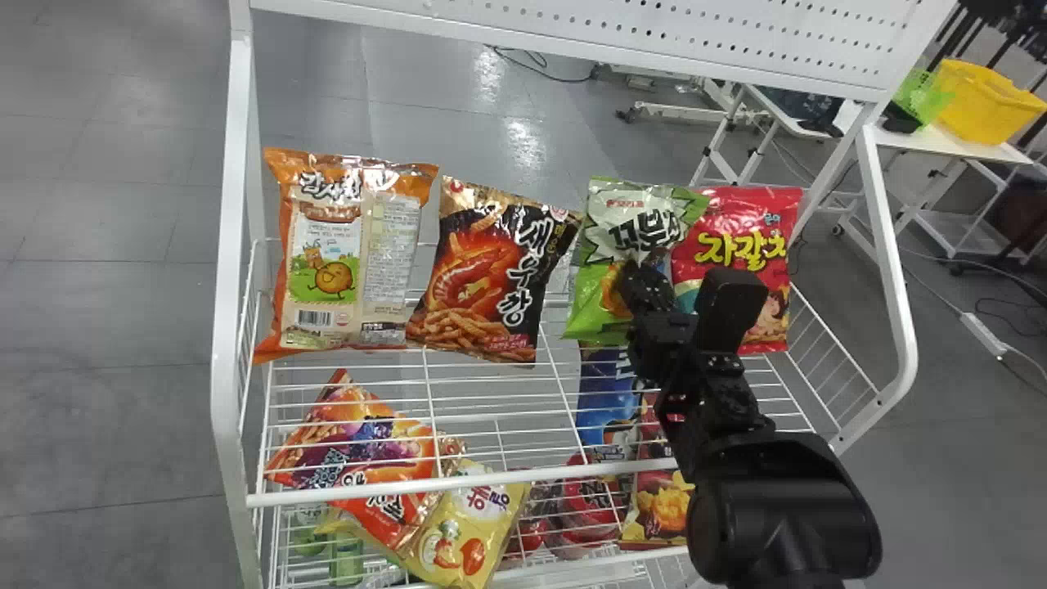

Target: Hold basket handle with left hand then pick Gkobukchip with right hand and place into basket

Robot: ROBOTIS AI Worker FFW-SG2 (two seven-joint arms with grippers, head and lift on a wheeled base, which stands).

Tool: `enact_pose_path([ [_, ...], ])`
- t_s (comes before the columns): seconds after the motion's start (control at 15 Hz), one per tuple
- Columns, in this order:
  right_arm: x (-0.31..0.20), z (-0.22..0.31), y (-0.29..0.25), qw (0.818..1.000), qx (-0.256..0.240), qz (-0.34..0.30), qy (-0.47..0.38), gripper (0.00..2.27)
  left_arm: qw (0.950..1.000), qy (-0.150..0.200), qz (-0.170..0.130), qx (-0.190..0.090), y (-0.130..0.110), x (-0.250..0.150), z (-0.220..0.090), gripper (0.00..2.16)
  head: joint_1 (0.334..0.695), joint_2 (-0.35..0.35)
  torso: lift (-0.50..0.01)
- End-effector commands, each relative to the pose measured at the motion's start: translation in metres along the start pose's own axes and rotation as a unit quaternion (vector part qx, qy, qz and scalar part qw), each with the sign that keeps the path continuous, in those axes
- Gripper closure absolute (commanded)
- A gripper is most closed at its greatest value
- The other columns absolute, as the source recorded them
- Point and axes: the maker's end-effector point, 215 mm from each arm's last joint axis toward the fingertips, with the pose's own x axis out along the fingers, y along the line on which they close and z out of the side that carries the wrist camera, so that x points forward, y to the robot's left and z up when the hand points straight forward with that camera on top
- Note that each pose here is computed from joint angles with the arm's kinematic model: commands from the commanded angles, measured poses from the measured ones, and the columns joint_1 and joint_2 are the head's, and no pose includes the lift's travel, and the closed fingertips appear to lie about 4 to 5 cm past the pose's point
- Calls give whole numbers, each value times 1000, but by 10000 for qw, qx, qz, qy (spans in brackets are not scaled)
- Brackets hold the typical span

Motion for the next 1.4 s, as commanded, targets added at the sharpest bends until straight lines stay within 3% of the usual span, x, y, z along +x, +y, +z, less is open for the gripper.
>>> enact_pose_path([
  [0.0,-2,8,0,9999,86,0,-65,1895,10000,-12,9,7,-1,-1,0,1713,695,-350,-32],
  [0.47,-40,30,4,9994,298,161,-21,1895,9999,-1,-14,123,-8,2,2,1717,695,-350,-32],
  [0.93,-110,55,-31,9979,616,149,110,1895,9995,24,-72,320,-28,0,-5,1713,695,-350,-32],
  [1.2,-158,39,-31,9898,1049,568,784,1892,9989,36,-69,471,-38,3,-4,1717,695,-350,-32],
  [1.33,-187,18,-16,9757,1422,955,1365,1892,9988,67,-103,481,-41,5,-6,1713,695,-350,-32],
])
